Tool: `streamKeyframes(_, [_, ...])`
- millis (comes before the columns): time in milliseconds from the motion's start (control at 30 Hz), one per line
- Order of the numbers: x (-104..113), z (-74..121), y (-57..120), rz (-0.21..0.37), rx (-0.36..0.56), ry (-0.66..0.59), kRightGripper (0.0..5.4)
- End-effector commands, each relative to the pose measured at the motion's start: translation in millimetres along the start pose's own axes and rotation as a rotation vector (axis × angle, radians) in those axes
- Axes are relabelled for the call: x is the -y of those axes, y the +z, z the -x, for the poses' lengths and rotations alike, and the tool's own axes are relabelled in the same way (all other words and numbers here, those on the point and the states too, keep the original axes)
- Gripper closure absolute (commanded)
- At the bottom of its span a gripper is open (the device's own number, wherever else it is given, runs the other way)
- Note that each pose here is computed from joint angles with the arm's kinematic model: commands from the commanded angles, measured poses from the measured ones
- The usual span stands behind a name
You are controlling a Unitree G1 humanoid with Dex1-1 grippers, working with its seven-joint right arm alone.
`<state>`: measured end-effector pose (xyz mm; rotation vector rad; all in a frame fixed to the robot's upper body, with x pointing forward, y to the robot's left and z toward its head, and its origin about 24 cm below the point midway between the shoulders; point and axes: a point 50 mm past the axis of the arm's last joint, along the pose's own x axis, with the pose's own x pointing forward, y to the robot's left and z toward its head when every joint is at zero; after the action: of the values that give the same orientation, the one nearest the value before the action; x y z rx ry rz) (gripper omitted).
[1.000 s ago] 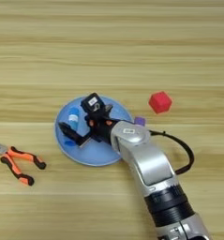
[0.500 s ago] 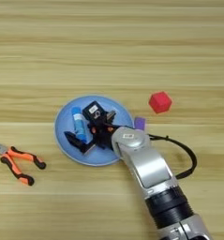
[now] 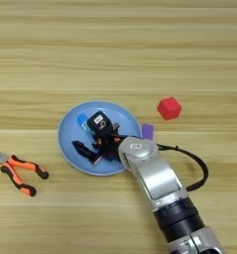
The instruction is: Move the objects on the table
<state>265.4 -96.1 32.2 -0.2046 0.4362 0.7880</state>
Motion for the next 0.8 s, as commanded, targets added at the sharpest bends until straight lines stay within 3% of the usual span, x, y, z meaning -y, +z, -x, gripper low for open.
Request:
streamKeyframes(33, [10.1, 1.1, 19.3, 0.051, 0.064, -0.036, 2.01])
streamKeyframes(667, [14.2, 1.5, 21.6, 0.040, 0.083, -0.053, 3.97])
streamKeyframes(800, [16.2, 2.3, 26.3, 0.029, 0.113, -0.065, 3.99])
